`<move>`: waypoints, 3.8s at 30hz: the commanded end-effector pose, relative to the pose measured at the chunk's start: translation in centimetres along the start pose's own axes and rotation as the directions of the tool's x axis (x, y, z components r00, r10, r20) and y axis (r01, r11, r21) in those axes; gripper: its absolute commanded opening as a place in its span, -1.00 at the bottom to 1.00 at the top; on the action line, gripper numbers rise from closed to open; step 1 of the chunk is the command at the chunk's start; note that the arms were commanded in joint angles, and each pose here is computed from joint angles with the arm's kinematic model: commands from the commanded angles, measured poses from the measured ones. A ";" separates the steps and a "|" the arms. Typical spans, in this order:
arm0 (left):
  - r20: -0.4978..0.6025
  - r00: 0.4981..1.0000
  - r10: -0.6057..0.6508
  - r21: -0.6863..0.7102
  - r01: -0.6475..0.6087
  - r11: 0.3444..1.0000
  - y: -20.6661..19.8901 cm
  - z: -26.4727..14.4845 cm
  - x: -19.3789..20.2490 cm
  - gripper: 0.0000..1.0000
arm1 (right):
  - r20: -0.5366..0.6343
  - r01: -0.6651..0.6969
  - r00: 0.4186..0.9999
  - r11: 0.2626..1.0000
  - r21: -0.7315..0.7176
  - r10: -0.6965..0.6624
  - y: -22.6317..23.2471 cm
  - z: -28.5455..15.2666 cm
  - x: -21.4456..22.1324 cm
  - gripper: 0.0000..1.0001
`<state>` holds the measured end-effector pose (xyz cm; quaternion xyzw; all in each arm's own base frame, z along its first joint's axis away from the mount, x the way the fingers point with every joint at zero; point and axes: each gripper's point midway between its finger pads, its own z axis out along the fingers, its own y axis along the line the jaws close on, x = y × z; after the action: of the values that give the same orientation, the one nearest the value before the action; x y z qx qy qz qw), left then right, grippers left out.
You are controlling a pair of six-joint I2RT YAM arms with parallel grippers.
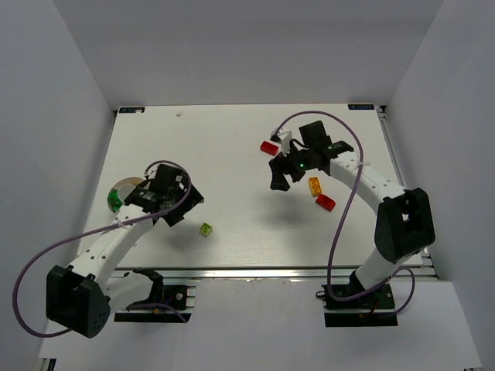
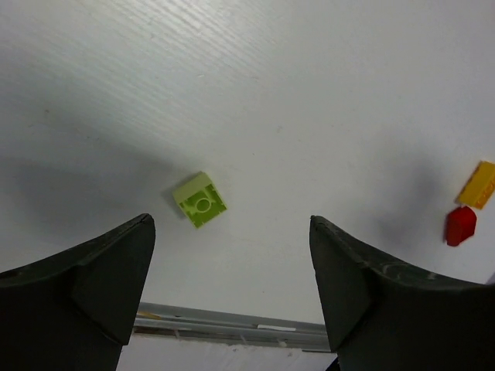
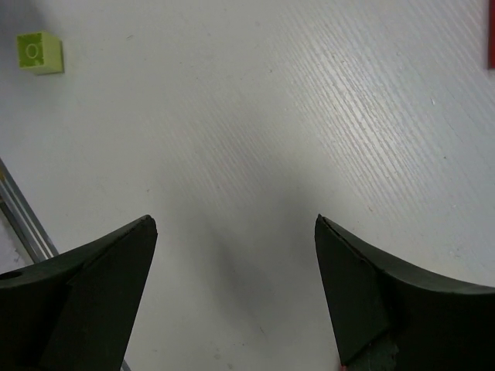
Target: Sort the legos into containers by color
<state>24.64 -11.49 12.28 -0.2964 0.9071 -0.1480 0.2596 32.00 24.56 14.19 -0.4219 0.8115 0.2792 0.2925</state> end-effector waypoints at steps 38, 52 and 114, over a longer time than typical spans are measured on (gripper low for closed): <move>-0.006 0.980 0.197 -0.300 -0.190 0.935 0.0 3.4 -0.7 -1.00 | -0.018 -0.131 0.991 0.987 0.089 0.134 -1.5 0.8 0.6 -0.15; -0.025 0.739 0.674 -0.737 -0.468 0.487 4.7 -4.6 -12.3 -1.00 | -0.004 -0.130 0.991 0.991 0.039 0.130 -1.0 1.0 -0.8 -0.87; -0.201 0.623 0.756 -0.818 -0.531 0.220 9.0 1.1 -17.0 0.39 | -0.006 -0.145 0.989 0.989 0.021 0.145 -0.3 0.9 0.1 -0.85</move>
<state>32.84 5.63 14.20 0.0219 0.8612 0.4529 0.2295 32.73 24.81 12.30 -0.3552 0.8524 0.2814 0.2609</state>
